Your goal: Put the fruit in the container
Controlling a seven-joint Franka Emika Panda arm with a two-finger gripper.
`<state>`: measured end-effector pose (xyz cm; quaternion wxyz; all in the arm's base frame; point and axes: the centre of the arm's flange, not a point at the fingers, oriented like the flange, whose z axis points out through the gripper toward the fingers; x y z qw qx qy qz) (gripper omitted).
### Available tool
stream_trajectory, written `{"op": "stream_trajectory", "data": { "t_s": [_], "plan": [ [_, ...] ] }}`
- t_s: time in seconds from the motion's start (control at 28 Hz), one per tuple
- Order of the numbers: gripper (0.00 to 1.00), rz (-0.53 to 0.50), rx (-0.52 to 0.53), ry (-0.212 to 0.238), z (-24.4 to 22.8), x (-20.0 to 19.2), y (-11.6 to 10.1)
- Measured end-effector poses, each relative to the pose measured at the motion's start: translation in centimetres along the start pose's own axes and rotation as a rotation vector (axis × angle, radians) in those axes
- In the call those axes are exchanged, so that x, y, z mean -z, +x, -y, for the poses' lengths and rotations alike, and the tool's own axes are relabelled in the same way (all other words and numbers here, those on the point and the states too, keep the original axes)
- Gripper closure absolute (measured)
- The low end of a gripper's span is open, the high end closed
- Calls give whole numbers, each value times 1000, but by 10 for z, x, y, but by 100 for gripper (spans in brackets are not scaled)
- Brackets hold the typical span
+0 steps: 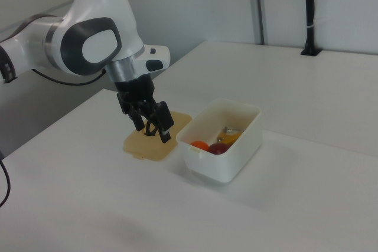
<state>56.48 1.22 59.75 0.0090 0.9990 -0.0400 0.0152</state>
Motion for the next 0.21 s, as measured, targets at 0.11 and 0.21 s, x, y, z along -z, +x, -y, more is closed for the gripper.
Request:
{"op": "stream_trajectory", "data": {
  "t_s": [0.11, 0.21],
  "plan": [
    [0, 1, 1, 0, 0, 0, 0],
    [0, 1, 2, 0, 0, -1, 0]
  ]
}}
